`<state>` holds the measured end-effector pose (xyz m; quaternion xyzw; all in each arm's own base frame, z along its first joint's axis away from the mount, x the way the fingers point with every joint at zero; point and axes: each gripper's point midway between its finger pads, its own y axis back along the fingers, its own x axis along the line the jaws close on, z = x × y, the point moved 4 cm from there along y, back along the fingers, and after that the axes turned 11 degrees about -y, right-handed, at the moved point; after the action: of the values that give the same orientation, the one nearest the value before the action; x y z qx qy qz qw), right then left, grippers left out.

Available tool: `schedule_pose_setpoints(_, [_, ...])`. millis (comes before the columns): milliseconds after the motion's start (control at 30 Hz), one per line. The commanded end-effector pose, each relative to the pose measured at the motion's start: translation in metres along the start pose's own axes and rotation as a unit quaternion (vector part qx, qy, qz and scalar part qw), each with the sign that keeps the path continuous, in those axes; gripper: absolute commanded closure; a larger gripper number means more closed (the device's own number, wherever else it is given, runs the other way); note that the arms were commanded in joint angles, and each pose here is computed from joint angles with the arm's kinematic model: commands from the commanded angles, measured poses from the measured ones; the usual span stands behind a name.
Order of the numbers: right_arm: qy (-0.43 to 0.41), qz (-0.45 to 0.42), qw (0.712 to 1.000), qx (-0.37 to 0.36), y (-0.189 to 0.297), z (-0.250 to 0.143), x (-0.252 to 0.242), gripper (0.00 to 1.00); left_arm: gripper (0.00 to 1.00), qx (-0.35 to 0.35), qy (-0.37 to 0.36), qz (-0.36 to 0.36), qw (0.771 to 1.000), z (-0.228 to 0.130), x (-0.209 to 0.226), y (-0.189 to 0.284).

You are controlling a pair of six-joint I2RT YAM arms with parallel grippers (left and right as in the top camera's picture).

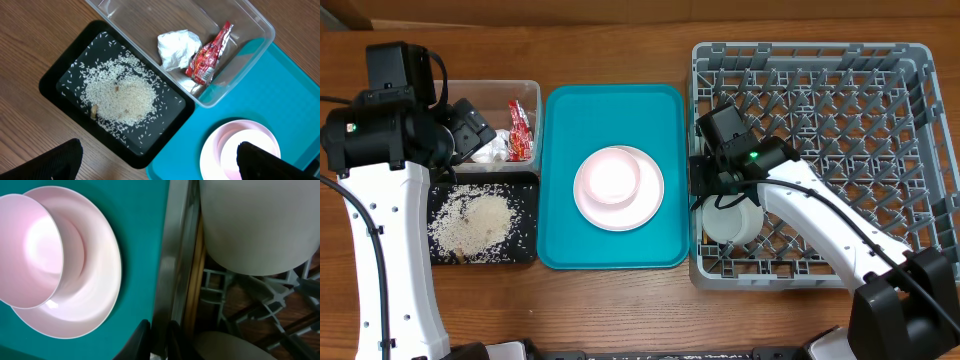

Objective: Sort waste into correct bins and load items into the dishwasher

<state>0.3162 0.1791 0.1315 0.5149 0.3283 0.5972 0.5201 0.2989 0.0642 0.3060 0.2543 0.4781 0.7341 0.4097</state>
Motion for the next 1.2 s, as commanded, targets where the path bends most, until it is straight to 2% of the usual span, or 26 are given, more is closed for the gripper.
schedule_pose_setpoints(0, [0.003, -0.003, 1.0, 0.014, -0.001, -0.007, -0.001, 0.92, 0.0, -0.001, -0.006, 0.001, 1.0, 0.001, 0.0, 0.0])
schedule_pose_setpoints(200, [0.003, -0.005, 1.0, 0.023, -0.001, -0.01, -0.003, 0.93, 0.0, -0.001, -0.006, 0.001, 1.0, 0.001, 0.0, 0.0])
schedule_pose_setpoints(467, [0.015, 0.012, 1.0, -0.004, 0.007, 0.005, 0.005, 0.84, 0.0, -0.001, -0.006, 0.001, 1.0, 0.001, 0.0, 0.0])
schedule_pose_setpoints(633, [0.041, 0.051, 0.995, -0.08, 0.05, 0.045, 0.033, 0.83, 0.0, -0.001, -0.006, 0.001, 1.0, 0.001, 0.0, 0.0])
schedule_pose_setpoints(733, [0.047, 0.033, 0.989, -0.138, 0.058, 0.066, 0.033, 0.83, 0.0, -0.001, -0.006, 0.001, 1.0, 0.001, 0.0, 0.0])
schedule_pose_setpoints(933, [0.033, -0.019, 0.977, -0.208, 0.052, 0.093, 0.024, 0.84, 0.0, -0.001, -0.006, 0.001, 1.0, 0.001, 0.0, 0.0])
schedule_pose_setpoints(1167, [0.019, -0.049, 0.975, -0.217, 0.019, 0.111, 0.012, 0.83, 0.0, -0.001, -0.007, 0.001, 1.0, 0.001, -0.001, 0.0])
